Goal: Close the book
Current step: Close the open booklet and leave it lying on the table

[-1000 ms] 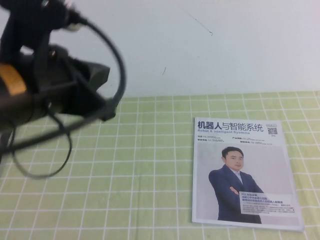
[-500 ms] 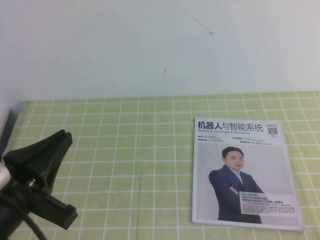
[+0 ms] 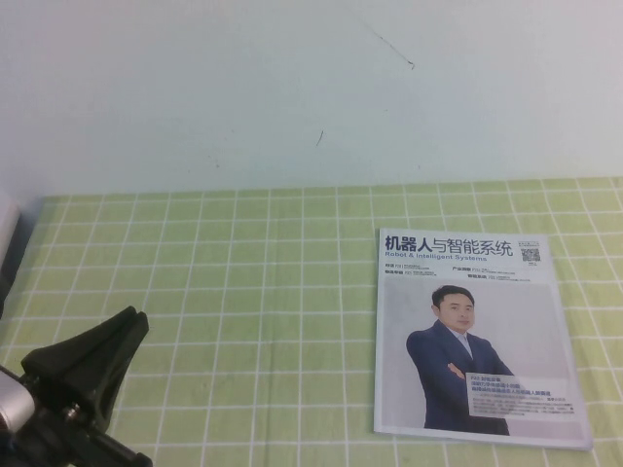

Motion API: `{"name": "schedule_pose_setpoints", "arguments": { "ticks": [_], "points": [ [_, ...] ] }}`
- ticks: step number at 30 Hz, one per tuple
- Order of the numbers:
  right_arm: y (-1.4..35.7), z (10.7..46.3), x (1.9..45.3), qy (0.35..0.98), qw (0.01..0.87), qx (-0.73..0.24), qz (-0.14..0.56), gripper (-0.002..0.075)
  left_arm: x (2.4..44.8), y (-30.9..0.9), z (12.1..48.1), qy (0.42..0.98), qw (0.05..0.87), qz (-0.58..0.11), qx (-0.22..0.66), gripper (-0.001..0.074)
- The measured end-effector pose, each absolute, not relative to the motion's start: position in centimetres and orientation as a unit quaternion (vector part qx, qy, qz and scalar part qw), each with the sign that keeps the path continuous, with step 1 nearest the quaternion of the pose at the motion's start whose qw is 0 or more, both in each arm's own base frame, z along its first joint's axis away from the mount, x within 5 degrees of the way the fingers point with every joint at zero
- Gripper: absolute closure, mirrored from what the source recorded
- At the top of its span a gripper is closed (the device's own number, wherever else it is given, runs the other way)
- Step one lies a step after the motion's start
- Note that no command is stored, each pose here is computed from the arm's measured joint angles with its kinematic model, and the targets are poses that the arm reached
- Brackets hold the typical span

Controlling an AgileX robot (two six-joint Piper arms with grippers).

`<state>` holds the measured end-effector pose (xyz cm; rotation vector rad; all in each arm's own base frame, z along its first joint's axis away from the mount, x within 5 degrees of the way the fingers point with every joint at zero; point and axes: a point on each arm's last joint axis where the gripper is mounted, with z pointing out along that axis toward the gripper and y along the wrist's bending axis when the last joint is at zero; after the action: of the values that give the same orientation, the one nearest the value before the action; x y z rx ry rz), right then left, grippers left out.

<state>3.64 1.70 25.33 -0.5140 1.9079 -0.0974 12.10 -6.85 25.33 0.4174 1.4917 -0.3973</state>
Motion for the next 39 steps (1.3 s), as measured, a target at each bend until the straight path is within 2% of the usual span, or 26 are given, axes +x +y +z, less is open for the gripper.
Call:
{"name": "schedule_pose_setpoints", "arguments": {
  "ticks": [8, 14, 20, 22, 26, 32, 39],
  "points": [
    [1.7, 25.3, 3.6, 0.805, 0.55, -0.217, -0.041, 0.0729, 11.5, -6.5, 22.9, 0.695, 0.67, -0.177, 0.189, 0.0738],
    [1.7, 25.4, 3.6, 0.805, 0.551, -0.216, -0.04, 0.0729, 10.0, -5.0, 20.7, 0.72, 0.656, -0.171, 0.149, 0.0738],
    [1.8, 25.4, 3.6, 0.805, 0.551, -0.217, -0.038, 0.0729, 7.9, -2.6, 21.3, 0.67, 0.725, -0.106, 0.12, 0.0738],
    [1.8, 25.4, 3.6, 0.805, 0.552, -0.217, -0.037, 0.0729, 7.4, -1.9, 21.3, 0.668, 0.732, -0.079, 0.106, 0.0738],
    [1.8, 25.4, 3.6, 0.805, 0.552, -0.217, -0.036, 0.0729, 6.3, -1.2, 20.5, 0.69, 0.716, -0.029, 0.102, 0.0738],
    [1.8, 25.4, 3.6, 0.804, 0.553, -0.218, -0.037, 0.0729, 5.3, -0.8, 17.6, 0.786, 0.609, -0.004, 0.109, 0.0738],
    [1.8, 25.4, 3.6, 0.803, 0.553, -0.219, -0.037, 0.0729, 5.2, -0.8, 17.5, 0.793, 0.6, -0.004, 0.103, 0.0738]
  ]
}}
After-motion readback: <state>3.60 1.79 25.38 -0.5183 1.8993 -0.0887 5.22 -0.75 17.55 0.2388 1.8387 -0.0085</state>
